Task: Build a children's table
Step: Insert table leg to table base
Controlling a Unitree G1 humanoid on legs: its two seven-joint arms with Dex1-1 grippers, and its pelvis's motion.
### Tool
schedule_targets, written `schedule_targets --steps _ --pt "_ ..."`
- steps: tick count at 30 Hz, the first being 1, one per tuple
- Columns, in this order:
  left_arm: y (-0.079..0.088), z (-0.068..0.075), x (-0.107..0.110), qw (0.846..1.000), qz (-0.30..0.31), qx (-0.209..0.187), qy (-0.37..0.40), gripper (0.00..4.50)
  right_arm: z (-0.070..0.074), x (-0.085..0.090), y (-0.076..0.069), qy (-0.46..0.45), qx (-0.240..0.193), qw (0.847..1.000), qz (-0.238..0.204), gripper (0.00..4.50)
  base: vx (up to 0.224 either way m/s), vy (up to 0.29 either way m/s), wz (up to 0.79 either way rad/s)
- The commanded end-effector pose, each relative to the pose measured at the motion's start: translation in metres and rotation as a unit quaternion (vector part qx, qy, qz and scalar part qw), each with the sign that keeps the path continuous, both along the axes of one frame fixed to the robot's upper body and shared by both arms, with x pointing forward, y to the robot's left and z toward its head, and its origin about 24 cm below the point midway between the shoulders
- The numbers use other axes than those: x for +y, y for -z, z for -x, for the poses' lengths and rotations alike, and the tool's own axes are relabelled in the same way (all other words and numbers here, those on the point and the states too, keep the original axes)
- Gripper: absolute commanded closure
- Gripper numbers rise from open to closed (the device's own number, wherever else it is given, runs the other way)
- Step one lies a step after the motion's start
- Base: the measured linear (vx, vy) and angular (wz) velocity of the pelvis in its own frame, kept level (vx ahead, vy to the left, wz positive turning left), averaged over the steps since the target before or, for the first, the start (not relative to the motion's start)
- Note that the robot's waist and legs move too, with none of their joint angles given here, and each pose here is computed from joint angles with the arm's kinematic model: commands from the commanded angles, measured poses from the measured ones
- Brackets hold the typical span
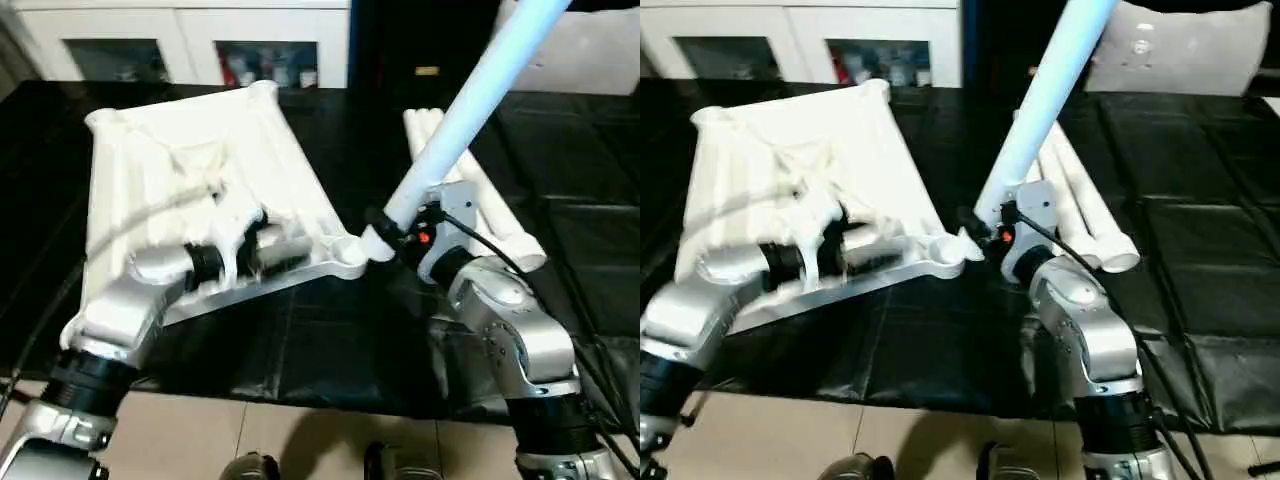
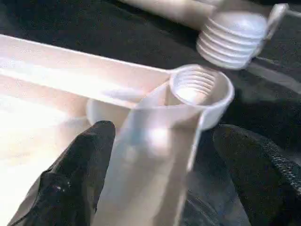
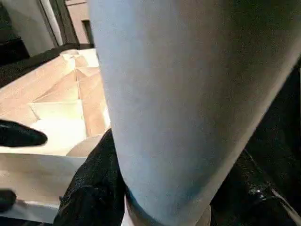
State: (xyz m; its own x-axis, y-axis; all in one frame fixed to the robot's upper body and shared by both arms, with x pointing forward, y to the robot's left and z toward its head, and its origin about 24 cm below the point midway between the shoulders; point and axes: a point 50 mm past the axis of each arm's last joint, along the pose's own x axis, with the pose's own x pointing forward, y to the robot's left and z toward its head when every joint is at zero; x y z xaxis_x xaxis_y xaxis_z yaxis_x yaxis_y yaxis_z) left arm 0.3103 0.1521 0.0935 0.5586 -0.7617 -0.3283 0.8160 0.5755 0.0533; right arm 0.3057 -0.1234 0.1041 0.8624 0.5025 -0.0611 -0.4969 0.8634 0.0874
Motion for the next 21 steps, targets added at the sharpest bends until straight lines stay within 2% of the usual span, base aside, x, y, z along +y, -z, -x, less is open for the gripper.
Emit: schedule_targets --steps 1,2,3,5,7,11,12,16,18,20,21 --pt "0.002 0.000 -0.002 1.000 -0.001 -0.010 0.028 0.54 0.000 0.000 -0.009 -0.004 -0.022 1.000 -0.009 2.59 0.000 0.000 0.00" --pt "0.002 -0.001 -0.002 0.999 -0.003 -0.014 0.034 0.83 0.000 0.000 -0.010 -0.002 -0.025 1.000 -0.010 2.59 0.000 0.000 0.00" --pt "0.005 -0.004 -0.001 0.999 -0.005 -0.003 0.034 0.91 0.000 0.000 -0.018 0.009 -0.064 0.998 -0.017 2.59 0.000 0.000 0.00" --pt "0.007 -0.007 -0.001 0.999 -0.005 0.010 0.033 0.96 0.002 0.000 -0.015 0.009 -0.037 0.999 -0.007 2.59 0.000 0.000 0.00" --pt "0.013 -0.010 -0.002 0.999 -0.021 0.033 0.037 1.26 0.007 0.002 -0.014 -0.010 -0.034 0.999 0.003 2.59 0.000 0.000 0.00" --pt "0.016 -0.016 -0.001 0.999 -0.028 0.032 0.030 1.45 0.010 -0.002 -0.012 -0.013 -0.031 0.999 -0.004 2.59 0.000 0.000 0.00" --pt "0.016 -0.018 -0.001 0.999 -0.023 0.032 0.025 1.77 0.011 -0.004 -0.010 -0.012 -0.029 0.999 -0.002 2.59 0.000 0.000 0.00" --pt "0.017 -0.017 -0.004 0.998 -0.021 0.040 0.041 1.94 0.015 -0.003 -0.009 -0.023 -0.028 0.999 -0.003 2.59 0.000 0.000 0.00" --pt "0.021 -0.017 -0.003 0.997 -0.036 0.041 0.046 2.28 0.018 -0.002 -0.008 -0.032 -0.025 0.999 0.003 2.59 0.000 0.000 0.00" --pt "0.026 -0.017 0.000 0.996 -0.061 0.044 0.046 2.31 0.020 0.000 -0.008 -0.041 -0.020 0.999 0.003 2.59 0.000 0.000 0.00" --pt "0.027 -0.018 0.000 0.996 -0.064 0.045 0.045 2.54 0.020 0.000 -0.008 -0.042 -0.019 0.999 0.003 2.59 0.000 0.000 0.00"
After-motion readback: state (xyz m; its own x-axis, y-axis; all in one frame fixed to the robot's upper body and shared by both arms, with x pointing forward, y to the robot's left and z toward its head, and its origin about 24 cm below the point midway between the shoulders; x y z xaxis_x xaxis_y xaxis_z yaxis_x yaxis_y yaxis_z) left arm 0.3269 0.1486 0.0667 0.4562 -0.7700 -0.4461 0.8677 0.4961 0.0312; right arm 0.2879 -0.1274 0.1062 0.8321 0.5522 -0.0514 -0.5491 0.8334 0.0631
